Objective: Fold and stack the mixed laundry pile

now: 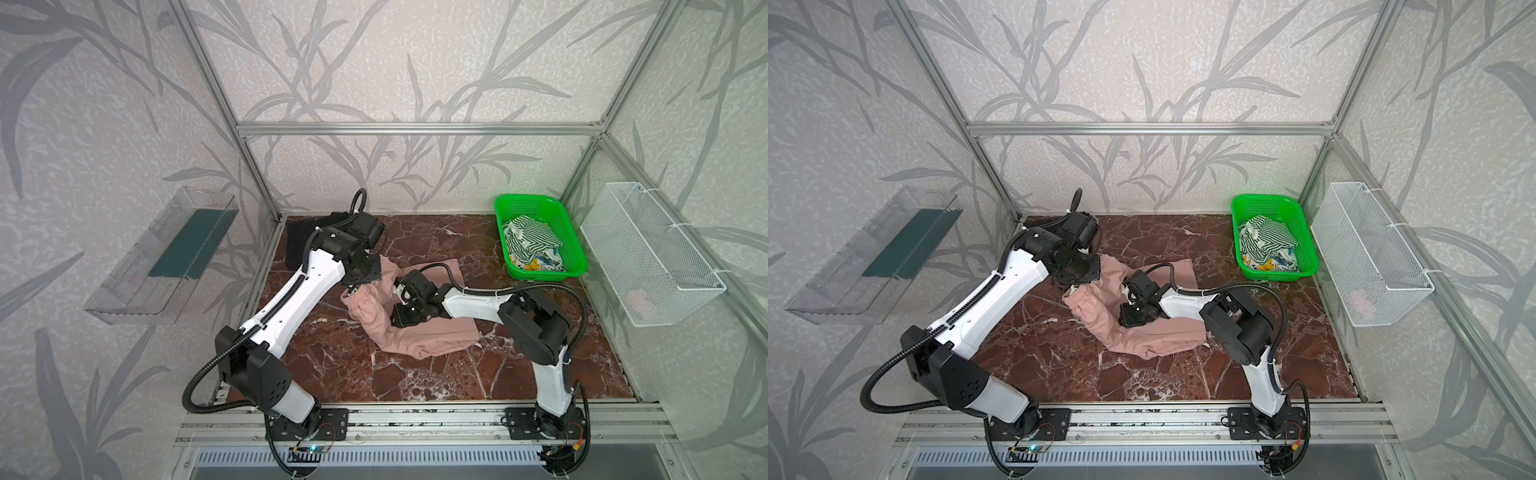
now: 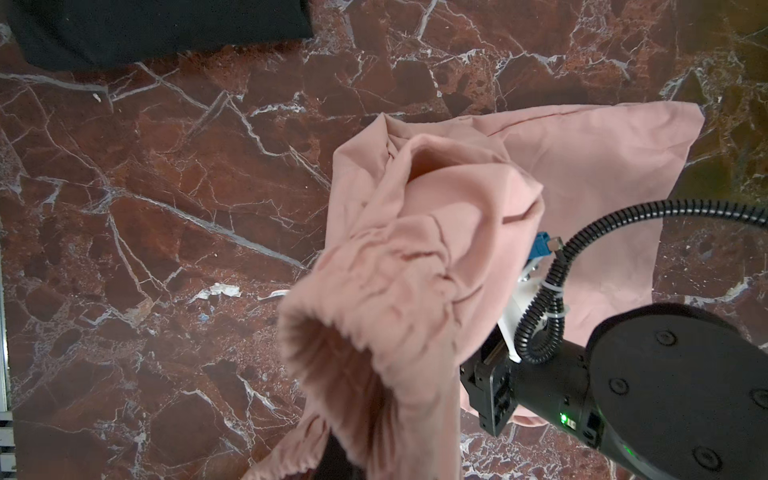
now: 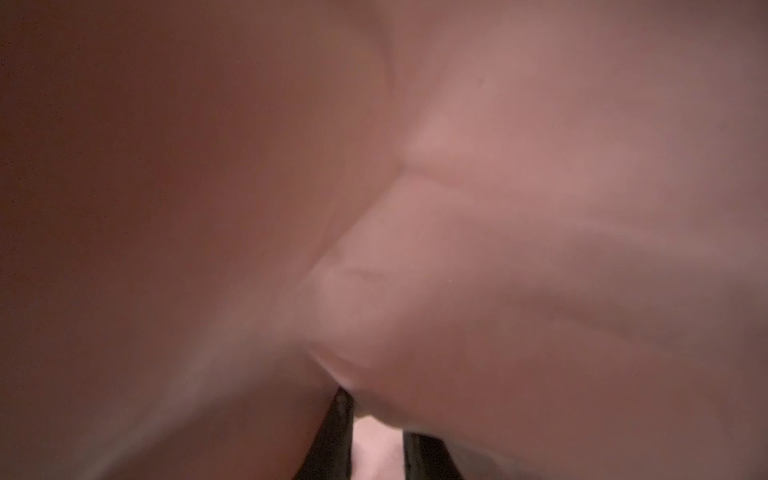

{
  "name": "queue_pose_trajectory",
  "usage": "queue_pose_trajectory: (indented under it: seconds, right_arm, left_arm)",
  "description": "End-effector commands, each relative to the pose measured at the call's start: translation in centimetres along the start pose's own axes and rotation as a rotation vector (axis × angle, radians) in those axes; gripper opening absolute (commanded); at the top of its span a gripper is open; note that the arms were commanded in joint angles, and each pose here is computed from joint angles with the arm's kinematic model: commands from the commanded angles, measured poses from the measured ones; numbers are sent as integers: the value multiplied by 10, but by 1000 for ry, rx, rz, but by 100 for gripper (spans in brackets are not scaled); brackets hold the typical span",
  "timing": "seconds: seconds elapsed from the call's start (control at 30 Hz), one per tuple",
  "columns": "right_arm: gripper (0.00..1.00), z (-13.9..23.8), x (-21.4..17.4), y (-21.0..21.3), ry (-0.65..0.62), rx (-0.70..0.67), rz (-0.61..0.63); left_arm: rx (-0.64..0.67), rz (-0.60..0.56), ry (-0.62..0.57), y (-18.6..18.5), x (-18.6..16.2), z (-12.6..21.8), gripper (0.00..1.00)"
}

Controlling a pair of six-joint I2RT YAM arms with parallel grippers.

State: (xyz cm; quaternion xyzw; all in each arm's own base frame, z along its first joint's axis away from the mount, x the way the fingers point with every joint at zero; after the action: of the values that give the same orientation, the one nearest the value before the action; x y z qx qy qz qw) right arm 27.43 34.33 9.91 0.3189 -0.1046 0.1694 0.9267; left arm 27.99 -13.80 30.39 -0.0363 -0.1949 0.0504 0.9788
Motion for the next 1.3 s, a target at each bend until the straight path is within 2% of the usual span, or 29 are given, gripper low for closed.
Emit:
queue_pose_trajectory:
  seconds: [0.0,0.1,0.2,0.43,0.6,0.73,0.83,1.0,1.17,1.27]
  right_arm:
    - [23,21,21,1,-101,-29,45]
    - [21,44,41,-14,-180,-24,12]
    - [19,51,61,-28,-217,-11,-3]
    - [18,20,95,-37,-216,32,10]
    - [16,-2,102,-44,-198,46,-15]
    - [16,0,102,-50,-205,5,17]
    - [18,24,104,-57,-231,-23,46]
    - [19,93,92,-82,-273,-106,86]
    - [19,134,52,-108,-173,-319,90]
    - [19,140,22,-113,-132,-352,39]
  left_arm:
    - [20,31,0,6,-8,14,0]
    - [51,30,-3,11,-12,14,0]
    - [65,26,-5,15,-15,15,0]
    - [64,4,-17,16,-15,19,0]
    - [44,-21,-17,10,-10,20,0]
    - [65,-34,-28,11,-5,25,0]
    - [82,-57,-42,11,-1,28,0]
    - [123,-140,-47,9,8,33,0]
    - [168,-233,-13,-1,25,26,0]
    - [150,-241,37,-14,35,15,0]
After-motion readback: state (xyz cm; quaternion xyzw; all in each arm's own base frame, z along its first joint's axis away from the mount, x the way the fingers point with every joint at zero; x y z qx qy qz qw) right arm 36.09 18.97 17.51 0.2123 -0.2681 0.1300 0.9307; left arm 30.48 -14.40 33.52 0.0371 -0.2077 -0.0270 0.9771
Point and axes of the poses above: each gripper's point midway between its finger pads, its own z axis back along the fingers, its own y axis along the line the jaws close on, x = y × z, the point moved 9 cm from there along z, back along the fingers
